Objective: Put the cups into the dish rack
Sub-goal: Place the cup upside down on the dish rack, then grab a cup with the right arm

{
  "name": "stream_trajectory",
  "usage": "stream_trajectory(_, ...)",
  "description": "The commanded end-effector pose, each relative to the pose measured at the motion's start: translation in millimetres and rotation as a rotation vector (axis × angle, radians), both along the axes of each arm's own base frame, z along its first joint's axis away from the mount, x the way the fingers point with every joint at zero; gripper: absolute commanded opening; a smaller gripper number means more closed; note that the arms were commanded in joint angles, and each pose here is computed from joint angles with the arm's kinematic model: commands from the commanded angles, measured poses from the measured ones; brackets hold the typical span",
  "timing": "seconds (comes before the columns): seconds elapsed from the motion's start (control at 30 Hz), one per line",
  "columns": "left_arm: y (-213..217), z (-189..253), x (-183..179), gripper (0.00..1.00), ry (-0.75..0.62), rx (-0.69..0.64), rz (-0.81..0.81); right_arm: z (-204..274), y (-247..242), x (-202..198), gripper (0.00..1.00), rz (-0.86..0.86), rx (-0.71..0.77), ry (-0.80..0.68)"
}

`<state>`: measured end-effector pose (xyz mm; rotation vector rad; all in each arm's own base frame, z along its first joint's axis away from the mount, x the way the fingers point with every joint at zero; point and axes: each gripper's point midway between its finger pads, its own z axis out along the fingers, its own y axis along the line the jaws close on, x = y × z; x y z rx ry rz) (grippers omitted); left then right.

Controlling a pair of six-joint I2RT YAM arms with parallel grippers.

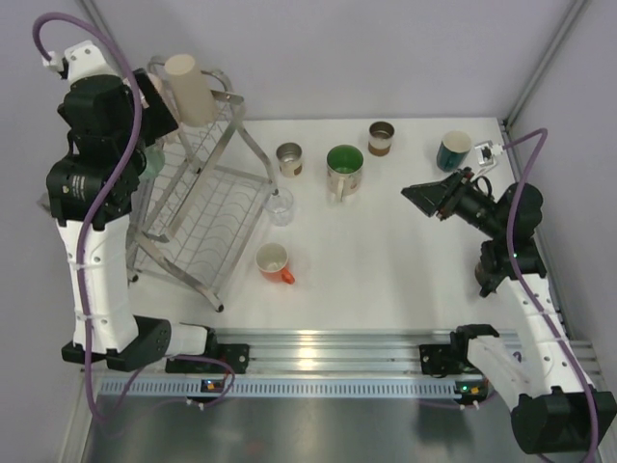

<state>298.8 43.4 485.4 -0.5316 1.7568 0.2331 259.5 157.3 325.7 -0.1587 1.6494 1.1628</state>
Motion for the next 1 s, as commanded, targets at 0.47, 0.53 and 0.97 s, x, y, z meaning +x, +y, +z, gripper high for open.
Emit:
stream_trajectory(0.47,-225,20,53,0.99,-0.167,-0.060,-0.924,11,-47,90,0.43,-0.401,-0.074,0.132)
stream_trajectory(0.53,-256,8,42,0.99,-0.149,-0.075,-1.014,18,-53,103,0.42,-0.451,-0.098,0.141)
stream_trajectory(0.97,-309,-40,-18,0.99,-0.145,-0.210,-1.273,-62,-46,257,0.42,-0.594,-0.436,0.286)
